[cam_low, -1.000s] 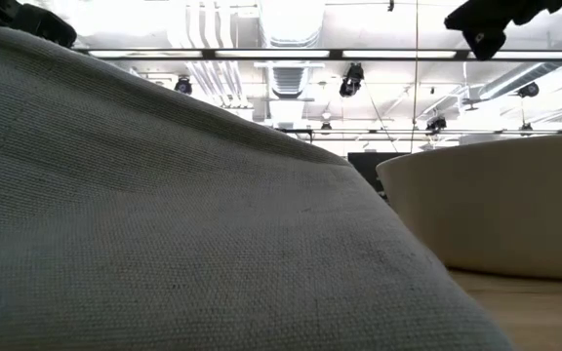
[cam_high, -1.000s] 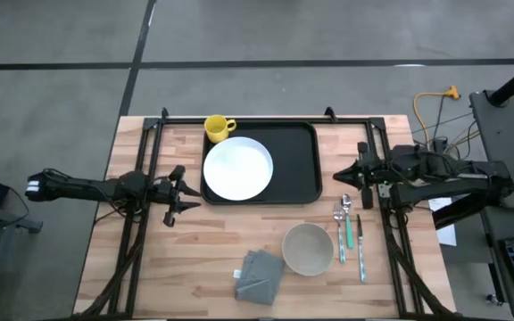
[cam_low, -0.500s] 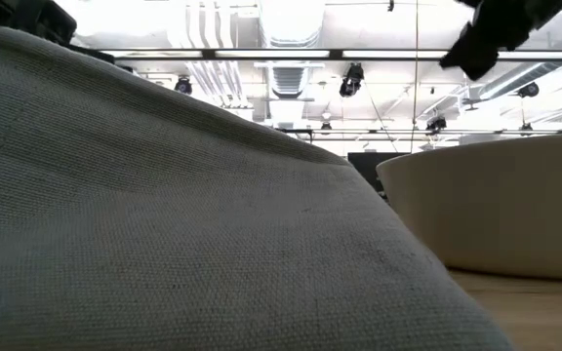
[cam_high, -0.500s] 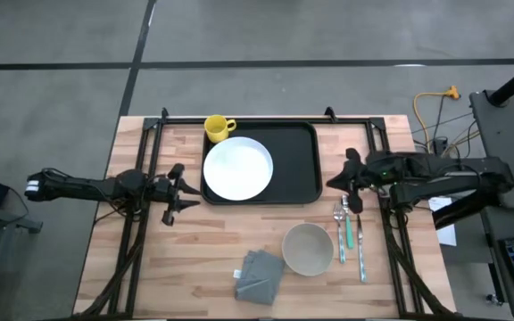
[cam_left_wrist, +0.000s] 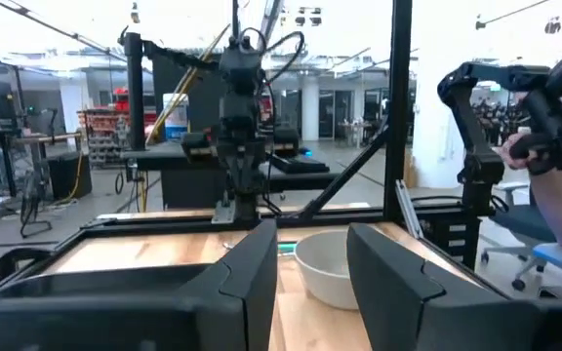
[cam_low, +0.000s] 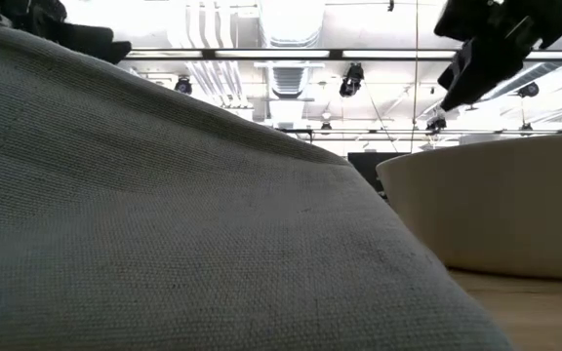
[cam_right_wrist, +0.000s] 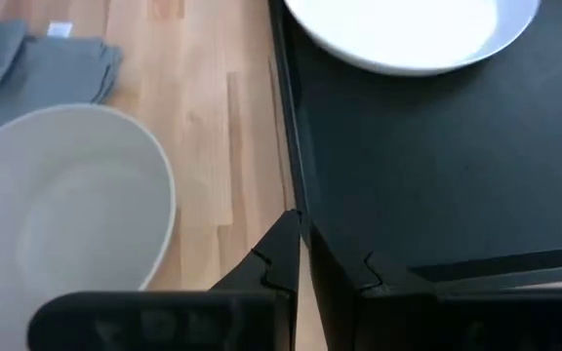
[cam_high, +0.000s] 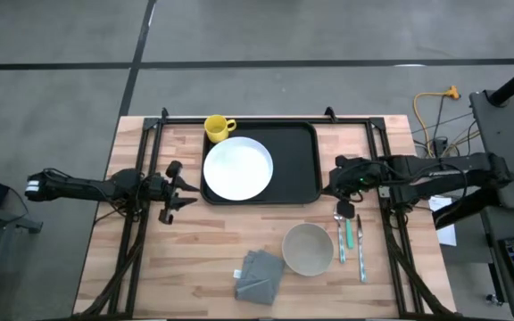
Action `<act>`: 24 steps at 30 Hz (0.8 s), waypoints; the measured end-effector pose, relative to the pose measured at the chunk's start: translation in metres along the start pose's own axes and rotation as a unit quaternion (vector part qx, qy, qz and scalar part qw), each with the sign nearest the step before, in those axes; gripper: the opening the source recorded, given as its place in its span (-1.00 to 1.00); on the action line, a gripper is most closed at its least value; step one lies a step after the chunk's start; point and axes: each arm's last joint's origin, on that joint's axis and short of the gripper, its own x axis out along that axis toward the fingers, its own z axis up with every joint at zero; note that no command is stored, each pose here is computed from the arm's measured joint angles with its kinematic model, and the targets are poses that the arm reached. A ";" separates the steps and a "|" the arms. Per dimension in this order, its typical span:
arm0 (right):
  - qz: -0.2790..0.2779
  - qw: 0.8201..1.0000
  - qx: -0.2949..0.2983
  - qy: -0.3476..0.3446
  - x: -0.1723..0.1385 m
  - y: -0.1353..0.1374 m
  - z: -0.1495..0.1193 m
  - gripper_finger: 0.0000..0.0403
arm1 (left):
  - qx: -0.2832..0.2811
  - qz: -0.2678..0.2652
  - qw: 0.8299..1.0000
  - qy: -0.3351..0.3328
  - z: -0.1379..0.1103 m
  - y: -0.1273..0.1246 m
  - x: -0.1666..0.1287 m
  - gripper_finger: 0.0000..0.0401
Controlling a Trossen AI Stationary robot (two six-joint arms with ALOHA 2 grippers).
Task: Set up tray
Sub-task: Put the gray bowl on the white plate
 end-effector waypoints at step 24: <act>0.028 0.997 -0.056 0.038 0.041 0.005 0.016 -0.74 | -0.004 0.000 0.999 0.034 -0.007 0.000 0.001 -0.46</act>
